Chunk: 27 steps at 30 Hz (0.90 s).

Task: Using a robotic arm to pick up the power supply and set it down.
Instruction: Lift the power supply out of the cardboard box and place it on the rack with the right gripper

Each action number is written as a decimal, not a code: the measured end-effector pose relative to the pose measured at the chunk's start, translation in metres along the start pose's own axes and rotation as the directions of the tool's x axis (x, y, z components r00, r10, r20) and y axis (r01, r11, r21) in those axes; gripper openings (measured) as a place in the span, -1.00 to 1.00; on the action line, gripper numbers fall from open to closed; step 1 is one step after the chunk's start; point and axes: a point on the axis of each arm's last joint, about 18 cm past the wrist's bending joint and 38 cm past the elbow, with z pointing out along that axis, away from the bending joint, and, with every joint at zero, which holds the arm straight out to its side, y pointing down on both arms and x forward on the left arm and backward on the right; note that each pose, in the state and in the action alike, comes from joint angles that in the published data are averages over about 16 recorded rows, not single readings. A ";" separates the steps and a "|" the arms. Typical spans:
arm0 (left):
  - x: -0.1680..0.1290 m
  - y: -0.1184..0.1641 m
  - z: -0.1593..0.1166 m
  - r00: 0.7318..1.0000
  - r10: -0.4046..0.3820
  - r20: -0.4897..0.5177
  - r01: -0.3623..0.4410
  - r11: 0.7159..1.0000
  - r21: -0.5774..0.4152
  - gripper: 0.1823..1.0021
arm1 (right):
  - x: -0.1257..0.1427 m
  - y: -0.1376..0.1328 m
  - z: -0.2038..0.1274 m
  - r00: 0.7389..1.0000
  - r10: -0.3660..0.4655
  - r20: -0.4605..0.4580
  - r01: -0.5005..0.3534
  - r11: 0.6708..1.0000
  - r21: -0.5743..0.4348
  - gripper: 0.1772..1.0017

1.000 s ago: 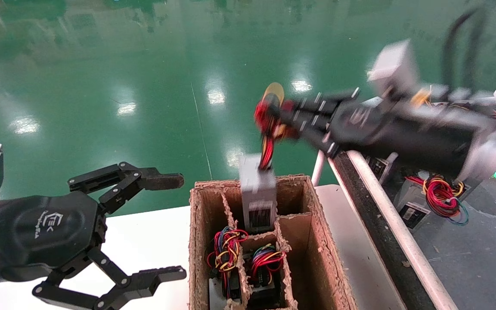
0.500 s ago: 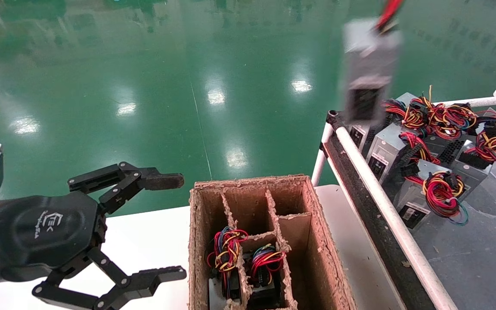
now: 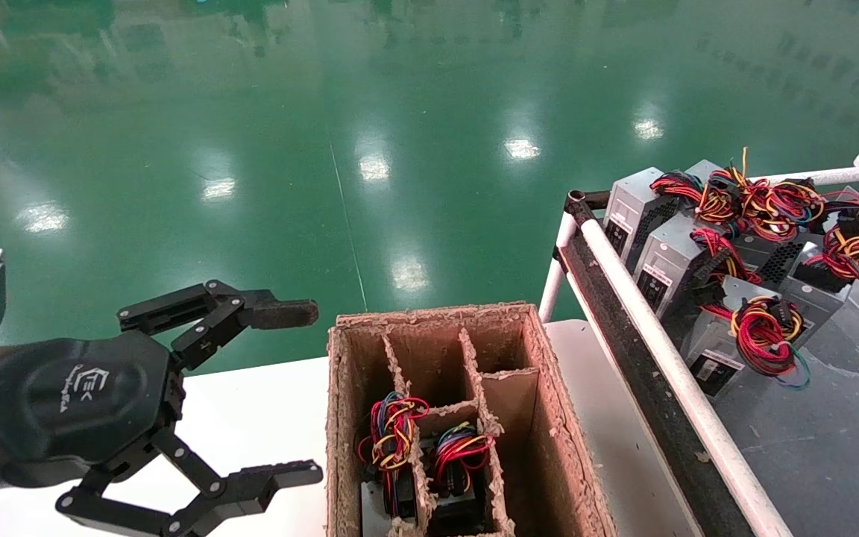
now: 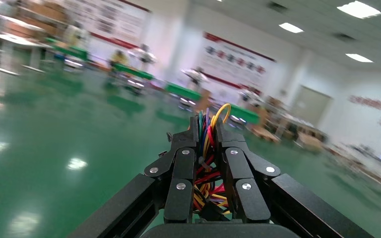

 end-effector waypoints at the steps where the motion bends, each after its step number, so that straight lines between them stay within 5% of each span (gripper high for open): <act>1: 0.000 0.000 0.000 1.000 0.000 0.000 0.000 1.000 0.000 1.00 | 0.007 0.002 -0.006 1.000 0.000 -0.021 0.000 1.000 -0.012 -0.83; 14: 0.000 0.000 0.000 1.000 0.000 0.000 0.000 1.000 0.000 1.00 | 0.061 0.061 -0.068 0.984 0.070 -0.165 -0.100 0.979 -0.179 -0.83; 27: 0.000 0.000 0.000 1.000 0.000 0.000 0.000 1.000 0.000 1.00 | 0.043 0.149 -0.096 0.961 0.222 -0.166 -0.265 0.914 -0.307 -0.83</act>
